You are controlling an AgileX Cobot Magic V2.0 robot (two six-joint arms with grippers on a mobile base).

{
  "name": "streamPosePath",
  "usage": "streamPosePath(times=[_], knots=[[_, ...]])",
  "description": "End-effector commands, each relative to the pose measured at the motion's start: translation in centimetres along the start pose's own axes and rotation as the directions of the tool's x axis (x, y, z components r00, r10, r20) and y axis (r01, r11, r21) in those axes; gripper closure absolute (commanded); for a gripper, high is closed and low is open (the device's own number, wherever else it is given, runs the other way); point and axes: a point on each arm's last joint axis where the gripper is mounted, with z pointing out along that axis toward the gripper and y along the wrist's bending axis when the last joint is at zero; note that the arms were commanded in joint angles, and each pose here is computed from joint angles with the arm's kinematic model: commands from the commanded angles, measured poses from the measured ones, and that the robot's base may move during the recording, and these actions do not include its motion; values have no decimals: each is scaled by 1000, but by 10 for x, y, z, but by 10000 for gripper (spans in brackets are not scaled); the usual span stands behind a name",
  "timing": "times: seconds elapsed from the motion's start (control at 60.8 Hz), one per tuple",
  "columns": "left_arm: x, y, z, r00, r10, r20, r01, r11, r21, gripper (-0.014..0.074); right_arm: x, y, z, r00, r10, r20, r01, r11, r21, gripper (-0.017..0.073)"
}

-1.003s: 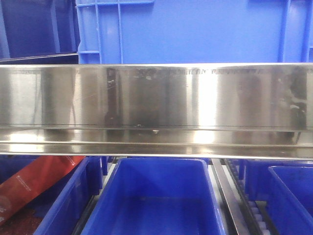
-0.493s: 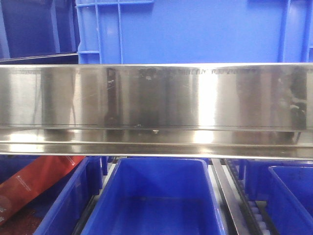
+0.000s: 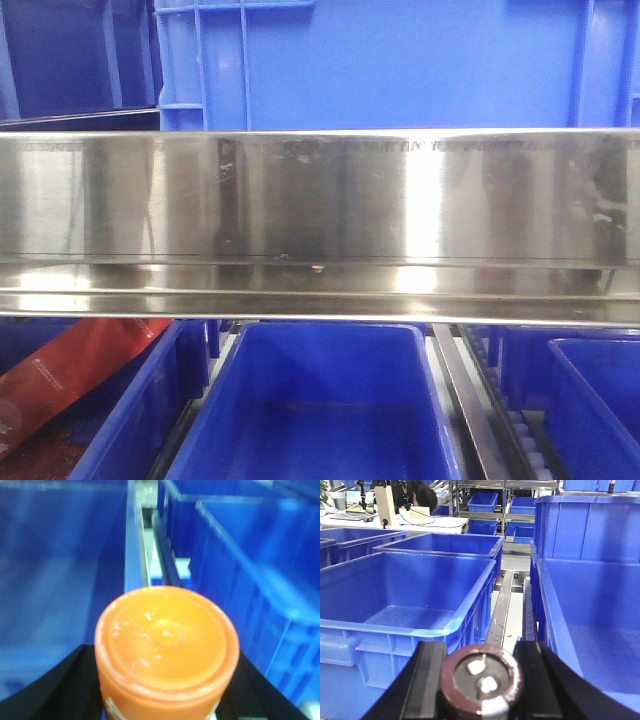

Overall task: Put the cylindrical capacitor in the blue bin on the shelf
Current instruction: 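Open the left gripper to drop the orange cylinder into a blue bin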

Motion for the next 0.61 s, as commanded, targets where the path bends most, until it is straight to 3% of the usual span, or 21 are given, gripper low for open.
streamPosePath(times=[0.0, 0.082, 0.148, 0.394, 0.592], knots=[[-12, -5, 8, 998, -12, 63, 9, 999, 37, 705, -7, 0, -2, 998, -4, 57, 4, 1000, -1, 721], [-23, -15, 23, 997, 60, 48, -64, 995, 81, 705, -8, 0, -2, 997, -4, 75, 4, 1000, -1, 721], [-38, -28, 34, 987, 149, 55, -155, 978, 136, 705, -9, 0, -2, 997, -2, 80, 2, 1000, -2, 721], [-88, -100, 90, 970, 220, 103, -241, 916, 322, 705, -9, 0, -2, 997, -2, 80, 2, 1000, -2, 721], [-93, -154, 149, 964, 259, 64, -263, 880, 396, 705, -9, 0, -2, 997, -2, 80, 2, 1000, -2, 721]])
